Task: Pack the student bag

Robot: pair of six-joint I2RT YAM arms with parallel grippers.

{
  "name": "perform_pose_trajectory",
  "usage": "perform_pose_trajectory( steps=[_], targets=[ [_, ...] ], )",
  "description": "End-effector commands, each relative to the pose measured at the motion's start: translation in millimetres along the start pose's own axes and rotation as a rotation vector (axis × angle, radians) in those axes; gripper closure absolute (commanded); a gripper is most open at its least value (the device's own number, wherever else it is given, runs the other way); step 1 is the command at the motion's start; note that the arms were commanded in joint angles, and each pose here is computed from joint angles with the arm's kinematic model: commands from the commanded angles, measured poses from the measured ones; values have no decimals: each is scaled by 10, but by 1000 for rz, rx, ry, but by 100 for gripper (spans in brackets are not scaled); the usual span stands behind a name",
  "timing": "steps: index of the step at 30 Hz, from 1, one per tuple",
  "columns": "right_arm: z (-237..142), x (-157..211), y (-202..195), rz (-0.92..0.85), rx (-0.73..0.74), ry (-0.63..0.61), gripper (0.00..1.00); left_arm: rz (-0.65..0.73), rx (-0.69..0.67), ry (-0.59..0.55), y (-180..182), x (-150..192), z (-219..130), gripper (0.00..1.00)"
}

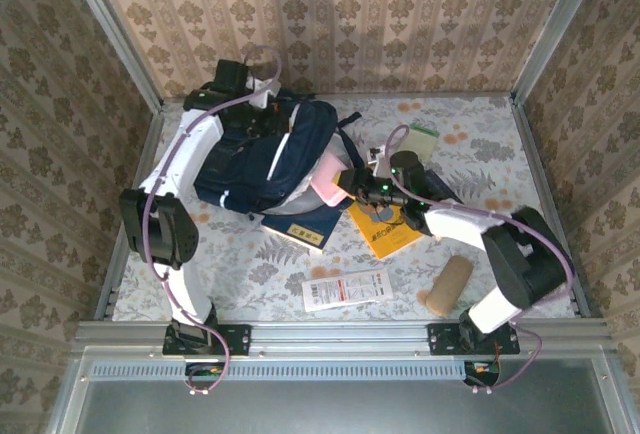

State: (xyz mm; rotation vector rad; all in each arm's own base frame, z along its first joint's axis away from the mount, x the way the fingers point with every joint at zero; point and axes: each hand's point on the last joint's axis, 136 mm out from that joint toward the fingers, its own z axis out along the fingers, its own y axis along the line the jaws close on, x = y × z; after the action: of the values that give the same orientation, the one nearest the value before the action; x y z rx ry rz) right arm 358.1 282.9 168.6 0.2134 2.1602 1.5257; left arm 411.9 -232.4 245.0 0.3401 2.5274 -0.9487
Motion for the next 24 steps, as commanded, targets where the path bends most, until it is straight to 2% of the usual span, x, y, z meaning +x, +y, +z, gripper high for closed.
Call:
perform_pose_trajectory(
  steps=[1, 5, 9, 11, 15, 24],
  targets=[
    [74, -214, 503, -3, -208, -29, 73, 55, -19, 63, -164, 221, -24, 78],
    [110, -231, 608, 5, -271, -33, 76, 85, -119, 35, -144, 274, -207, 55],
    [111, -180, 684, -12, -283, -22, 76, 176, -204, 43, -298, 373, -295, 39],
    [109, -159, 704, -17, -282, -17, 76, 245, -237, 87, -430, 505, -204, 36],
    [91, -138, 743, -27, -287, -18, 76, 342, -350, 139, -437, 611, -20, 36],
    [33, -107, 812, -40, -292, -18, 76, 458, -504, 145, -402, 415, 299, 44]
  ],
)
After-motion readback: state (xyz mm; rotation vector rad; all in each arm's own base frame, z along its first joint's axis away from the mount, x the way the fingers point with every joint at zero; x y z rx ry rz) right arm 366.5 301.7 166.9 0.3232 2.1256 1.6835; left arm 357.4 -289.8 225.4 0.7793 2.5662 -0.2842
